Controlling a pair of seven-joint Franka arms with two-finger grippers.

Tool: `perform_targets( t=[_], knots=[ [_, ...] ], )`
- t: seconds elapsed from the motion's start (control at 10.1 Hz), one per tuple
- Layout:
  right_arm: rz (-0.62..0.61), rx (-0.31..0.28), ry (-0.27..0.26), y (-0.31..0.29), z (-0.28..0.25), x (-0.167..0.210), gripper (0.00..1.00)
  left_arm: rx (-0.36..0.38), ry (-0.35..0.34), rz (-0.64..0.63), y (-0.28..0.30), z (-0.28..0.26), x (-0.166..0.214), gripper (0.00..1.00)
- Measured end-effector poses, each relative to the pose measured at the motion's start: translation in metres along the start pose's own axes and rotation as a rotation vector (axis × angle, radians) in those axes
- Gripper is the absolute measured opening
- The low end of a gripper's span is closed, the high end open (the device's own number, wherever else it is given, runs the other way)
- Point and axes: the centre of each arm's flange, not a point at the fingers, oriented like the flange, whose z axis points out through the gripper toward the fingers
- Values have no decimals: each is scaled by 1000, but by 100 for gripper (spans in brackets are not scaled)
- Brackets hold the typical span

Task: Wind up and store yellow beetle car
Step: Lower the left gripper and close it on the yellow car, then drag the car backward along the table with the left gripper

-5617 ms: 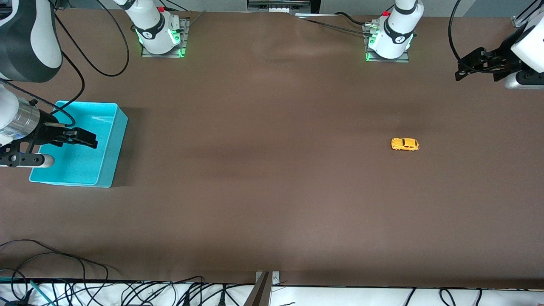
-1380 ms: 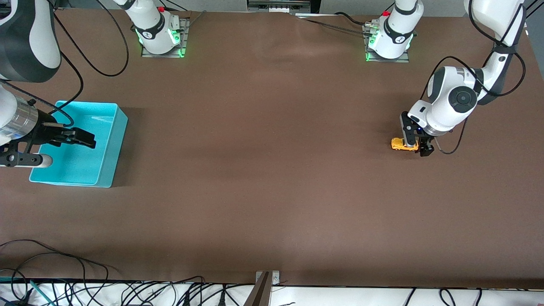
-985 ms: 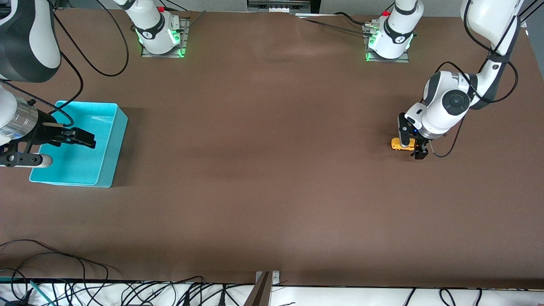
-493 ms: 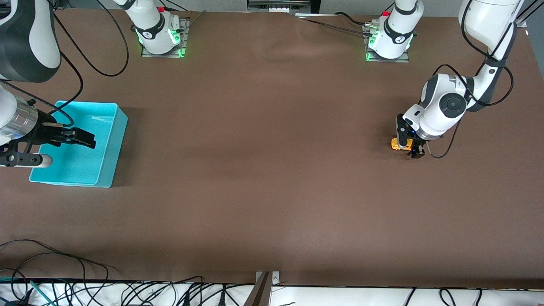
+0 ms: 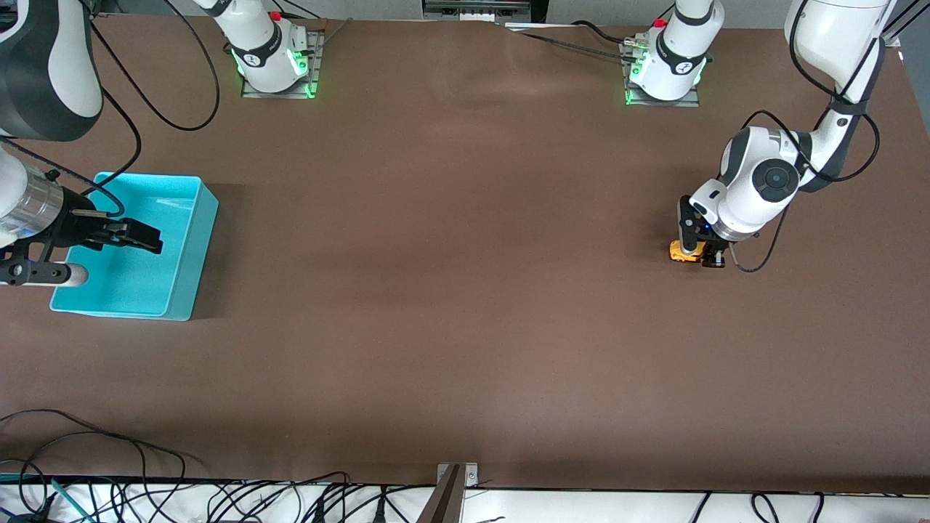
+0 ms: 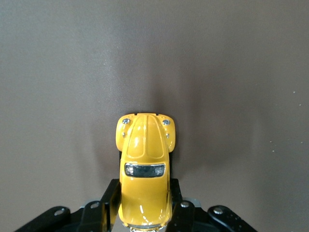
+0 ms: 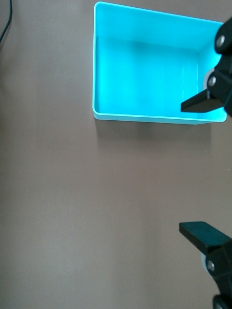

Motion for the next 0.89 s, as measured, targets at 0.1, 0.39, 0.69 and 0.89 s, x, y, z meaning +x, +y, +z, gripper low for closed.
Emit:
perform_targets(
  t=[0.1, 0.39, 0.69, 0.89],
  knots=[
    [0, 0, 0, 0, 0, 0, 100, -2, 0, 6, 0, 0, 0, 44],
    [0, 0, 0, 0, 0, 0, 100, -12, 0, -1, 1, 5, -6, 44],
    [0, 0, 0, 0, 0, 0, 100, -15, 1, 3, -1, 7, -24, 44],
    [0, 0, 0, 0, 0, 0, 100, -20, 0, 36, -4, 10, -51, 44]
  ],
)
